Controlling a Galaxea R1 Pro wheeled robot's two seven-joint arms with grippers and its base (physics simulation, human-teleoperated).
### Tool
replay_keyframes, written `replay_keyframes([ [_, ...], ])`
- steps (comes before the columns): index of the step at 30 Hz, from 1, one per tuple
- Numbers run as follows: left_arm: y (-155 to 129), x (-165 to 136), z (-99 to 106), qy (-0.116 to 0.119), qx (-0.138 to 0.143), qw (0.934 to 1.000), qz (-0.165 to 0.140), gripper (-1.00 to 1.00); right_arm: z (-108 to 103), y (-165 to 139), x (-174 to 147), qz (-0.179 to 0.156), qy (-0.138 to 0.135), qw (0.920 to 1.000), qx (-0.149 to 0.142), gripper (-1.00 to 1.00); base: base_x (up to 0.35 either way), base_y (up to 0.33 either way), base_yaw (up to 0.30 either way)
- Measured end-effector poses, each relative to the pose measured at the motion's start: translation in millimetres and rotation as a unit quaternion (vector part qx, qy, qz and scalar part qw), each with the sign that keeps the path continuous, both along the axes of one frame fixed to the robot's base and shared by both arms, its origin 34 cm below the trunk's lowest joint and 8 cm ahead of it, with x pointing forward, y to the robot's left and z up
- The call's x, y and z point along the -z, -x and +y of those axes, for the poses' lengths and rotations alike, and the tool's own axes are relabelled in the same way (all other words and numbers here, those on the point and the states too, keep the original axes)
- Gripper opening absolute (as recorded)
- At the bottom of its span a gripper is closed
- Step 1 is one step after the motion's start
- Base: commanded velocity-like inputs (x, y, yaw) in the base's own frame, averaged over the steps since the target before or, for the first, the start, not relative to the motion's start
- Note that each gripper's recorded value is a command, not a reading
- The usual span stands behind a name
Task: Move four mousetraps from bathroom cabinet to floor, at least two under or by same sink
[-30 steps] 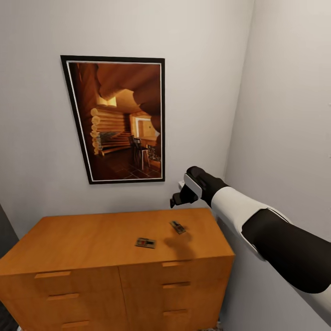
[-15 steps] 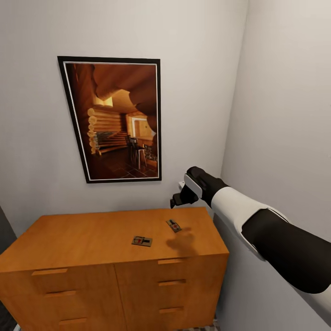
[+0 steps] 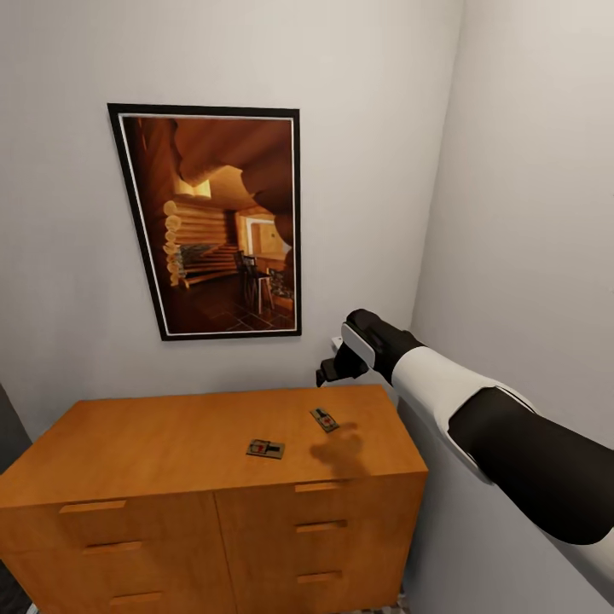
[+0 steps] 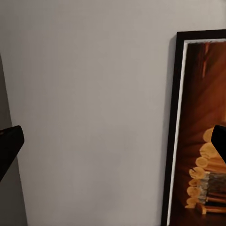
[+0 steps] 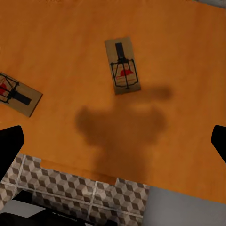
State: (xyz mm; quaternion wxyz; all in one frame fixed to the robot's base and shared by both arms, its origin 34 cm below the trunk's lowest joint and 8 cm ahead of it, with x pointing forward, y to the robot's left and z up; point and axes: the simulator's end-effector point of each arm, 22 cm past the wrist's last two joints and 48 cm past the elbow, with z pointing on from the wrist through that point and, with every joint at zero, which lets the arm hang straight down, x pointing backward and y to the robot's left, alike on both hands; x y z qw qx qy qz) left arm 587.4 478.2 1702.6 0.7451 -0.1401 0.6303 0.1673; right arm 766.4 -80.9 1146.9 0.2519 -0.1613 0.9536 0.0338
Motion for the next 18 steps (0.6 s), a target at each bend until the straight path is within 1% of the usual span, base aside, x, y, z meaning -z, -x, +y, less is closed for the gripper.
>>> replay_keyframes([
  [18,0.0,0.0,0.0,0.0,0.0,1.0,0.0,1.0,-0.7,0.4,1.2,0.001,0.001,1.0,0.0,1.0,0.019,0.018,0.0],
])
